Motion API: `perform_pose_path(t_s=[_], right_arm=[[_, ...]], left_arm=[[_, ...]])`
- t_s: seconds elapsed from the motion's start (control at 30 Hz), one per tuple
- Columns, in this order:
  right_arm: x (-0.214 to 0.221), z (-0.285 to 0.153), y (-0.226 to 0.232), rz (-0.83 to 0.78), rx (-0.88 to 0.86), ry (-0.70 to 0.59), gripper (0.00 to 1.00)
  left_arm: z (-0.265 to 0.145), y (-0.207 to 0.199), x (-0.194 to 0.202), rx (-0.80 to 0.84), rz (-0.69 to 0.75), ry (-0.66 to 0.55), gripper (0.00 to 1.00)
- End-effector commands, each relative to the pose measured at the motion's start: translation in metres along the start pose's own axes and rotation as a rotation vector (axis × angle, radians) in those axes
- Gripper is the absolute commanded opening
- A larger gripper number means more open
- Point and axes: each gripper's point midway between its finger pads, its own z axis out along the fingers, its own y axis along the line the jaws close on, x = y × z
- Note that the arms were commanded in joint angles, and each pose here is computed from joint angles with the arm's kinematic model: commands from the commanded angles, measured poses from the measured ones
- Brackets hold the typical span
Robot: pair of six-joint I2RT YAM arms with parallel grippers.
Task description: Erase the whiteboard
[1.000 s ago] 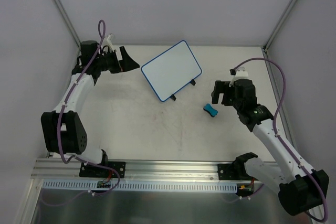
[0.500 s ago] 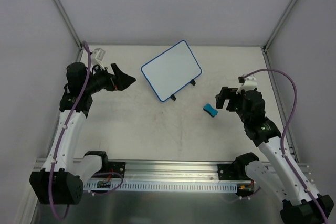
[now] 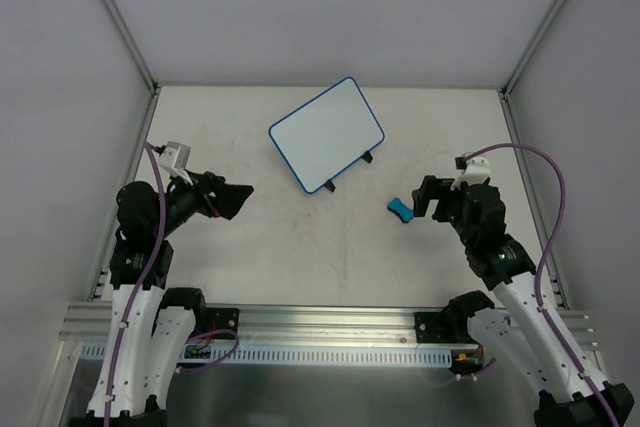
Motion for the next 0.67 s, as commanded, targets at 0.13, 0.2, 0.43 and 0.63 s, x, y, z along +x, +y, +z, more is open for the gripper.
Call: perform_pose_path(t_s=[0.13,0.2,0.43,0.63], right_arm=[[-0.0127,-0.0037,0.0024,0.006,-0.018,-0.058,0.99],[-0.0118,-0.0029,0.0025,0.009,-0.017,-0.052,0.99],[-0.0106,-0.0026,0.0050,0.002,-0.033,-0.046,0.99],[-0.0098,-0.0028,0.0047,0.004,-0.032,-0.047,0.99]], left_arm=[[-0.0058,-0.0004,0.0099,0.016,0.049,-0.011,0.99],[-0.0063,-0.0017,0.0098,0.023,0.053,-0.010,0.99],[-0.0021,-0.0001,0.0123,0.029,0.035,0.017,0.99],[-0.0017,-0.0004,0.0126,0.033,0.033,0.021,0.99]])
